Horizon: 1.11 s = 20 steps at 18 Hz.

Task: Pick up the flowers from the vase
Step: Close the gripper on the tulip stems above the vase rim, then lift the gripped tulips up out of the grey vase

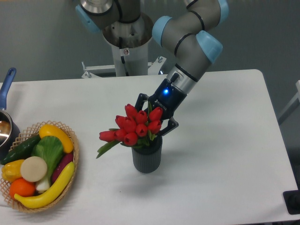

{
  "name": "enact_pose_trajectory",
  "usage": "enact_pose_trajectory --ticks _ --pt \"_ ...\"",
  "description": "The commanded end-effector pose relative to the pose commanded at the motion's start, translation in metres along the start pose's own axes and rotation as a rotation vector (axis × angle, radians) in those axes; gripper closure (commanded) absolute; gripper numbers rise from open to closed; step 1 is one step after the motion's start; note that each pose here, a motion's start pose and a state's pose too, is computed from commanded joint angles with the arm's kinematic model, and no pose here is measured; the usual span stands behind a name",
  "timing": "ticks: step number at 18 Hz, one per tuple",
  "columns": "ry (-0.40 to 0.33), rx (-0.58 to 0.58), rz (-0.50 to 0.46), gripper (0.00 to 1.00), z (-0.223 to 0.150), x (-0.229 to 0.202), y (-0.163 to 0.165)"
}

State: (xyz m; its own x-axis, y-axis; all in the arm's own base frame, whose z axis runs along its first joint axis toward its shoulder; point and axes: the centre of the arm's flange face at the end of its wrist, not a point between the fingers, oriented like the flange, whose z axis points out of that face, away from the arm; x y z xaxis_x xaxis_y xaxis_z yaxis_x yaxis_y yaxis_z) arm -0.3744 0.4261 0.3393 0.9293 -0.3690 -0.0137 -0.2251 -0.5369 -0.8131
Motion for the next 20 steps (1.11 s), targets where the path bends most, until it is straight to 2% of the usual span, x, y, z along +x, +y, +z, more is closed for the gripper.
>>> enact_pose_trajectory --ticks 11,13,20 --pt "-0.037 0.042 -0.076 0.56 -0.021 -0.011 -0.02" --pt "-0.045 0.074 -0.065 0.56 -0.03 -0.01 -0.03" --pt "-0.097 0.105 -0.12 0.56 -0.064 -0.005 -0.067"
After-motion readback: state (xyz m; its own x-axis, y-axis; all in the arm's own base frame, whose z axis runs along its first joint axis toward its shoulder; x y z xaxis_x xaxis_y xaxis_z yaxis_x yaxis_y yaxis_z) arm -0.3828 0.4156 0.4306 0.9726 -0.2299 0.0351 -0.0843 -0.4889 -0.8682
